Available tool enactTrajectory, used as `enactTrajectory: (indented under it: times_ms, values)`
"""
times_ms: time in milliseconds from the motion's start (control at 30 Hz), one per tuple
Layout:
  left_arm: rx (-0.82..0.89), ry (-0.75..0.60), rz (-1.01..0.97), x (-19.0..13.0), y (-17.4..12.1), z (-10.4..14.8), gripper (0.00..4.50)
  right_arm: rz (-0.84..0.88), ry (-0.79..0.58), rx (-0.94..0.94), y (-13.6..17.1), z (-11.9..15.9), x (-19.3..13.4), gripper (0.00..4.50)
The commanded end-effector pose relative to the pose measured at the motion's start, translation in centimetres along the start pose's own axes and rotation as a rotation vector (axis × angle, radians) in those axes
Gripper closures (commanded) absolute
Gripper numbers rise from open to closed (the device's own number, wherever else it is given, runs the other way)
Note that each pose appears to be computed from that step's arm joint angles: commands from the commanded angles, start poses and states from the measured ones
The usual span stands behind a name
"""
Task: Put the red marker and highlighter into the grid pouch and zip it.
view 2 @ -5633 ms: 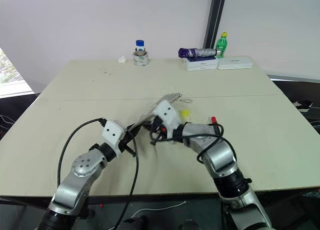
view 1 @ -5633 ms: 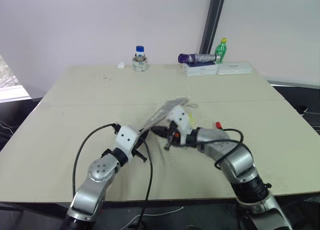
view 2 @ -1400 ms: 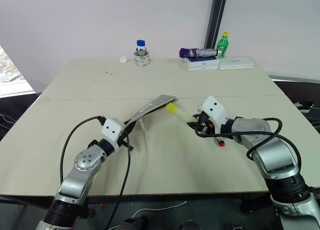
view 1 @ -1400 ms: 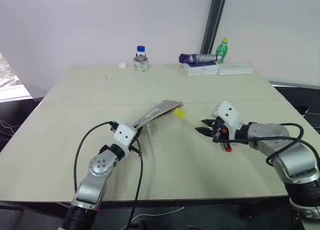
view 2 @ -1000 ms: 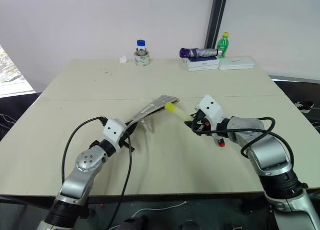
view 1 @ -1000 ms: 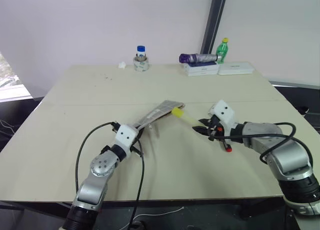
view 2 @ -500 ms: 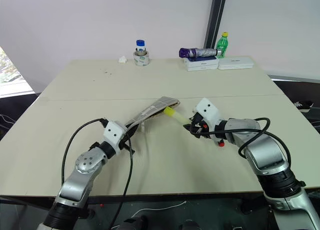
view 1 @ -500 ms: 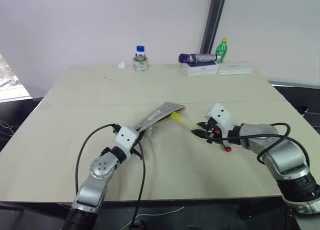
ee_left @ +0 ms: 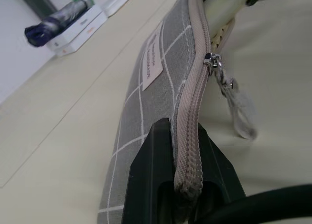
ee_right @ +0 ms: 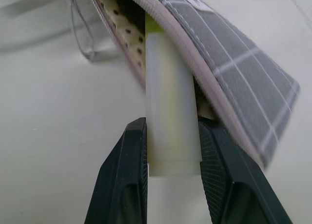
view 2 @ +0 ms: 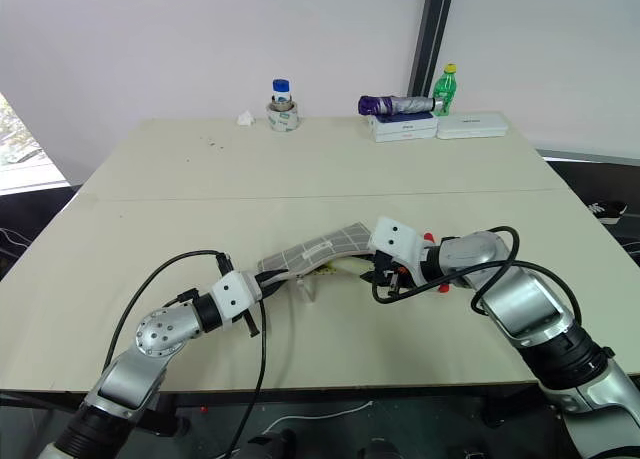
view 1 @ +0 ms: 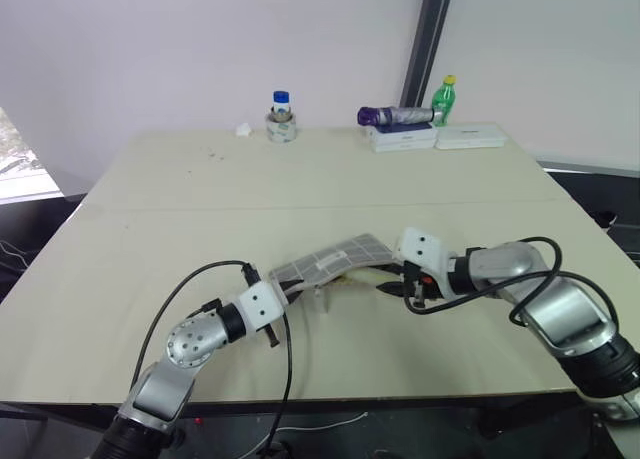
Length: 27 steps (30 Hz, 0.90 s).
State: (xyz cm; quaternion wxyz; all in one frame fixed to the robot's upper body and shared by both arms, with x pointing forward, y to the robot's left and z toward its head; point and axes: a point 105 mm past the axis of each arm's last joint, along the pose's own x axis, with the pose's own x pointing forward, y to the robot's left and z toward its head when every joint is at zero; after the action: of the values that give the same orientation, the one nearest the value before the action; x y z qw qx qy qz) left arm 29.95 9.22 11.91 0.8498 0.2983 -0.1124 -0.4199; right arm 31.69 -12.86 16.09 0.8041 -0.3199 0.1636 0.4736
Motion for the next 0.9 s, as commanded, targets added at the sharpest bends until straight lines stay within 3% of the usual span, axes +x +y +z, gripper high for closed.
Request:
enactTrajectory:
  times_ms: [33, 233, 433, 667, 900]
  values:
    - [0.038, -0.057, -0.049, 0.1, -0.8, 1.3, 4.5, 0.019, -0.05, -0.07, 0.3, 1.9, 0.0, 3.62]
    - [0.039, -0.059, -0.067, 0.2, -1.2, 1.4, 4.5, 0.043, -0.07, -0.071, 0.7, 2.3, 0.1, 3.62]
    - [-0.038, -0.019, -0.017, 0.1, -0.7, 0.6, 4.5, -0.04, -0.113, -0.05, -0.9, 2.9, -2.1, 0.67]
    - [-0.18, 0.032, 0.131, 0.7, 1.4, -0.3, 4.5, -0.132, -0.126, 0.035, -2.1, 1.5, -6.2, 0.67]
    - [-0.206, 0.073, 0.293, 1.1, 3.8, -1.1, 4.5, -0.459, 0.044, 0.397, -6.0, -7.4, -7.1, 0.67]
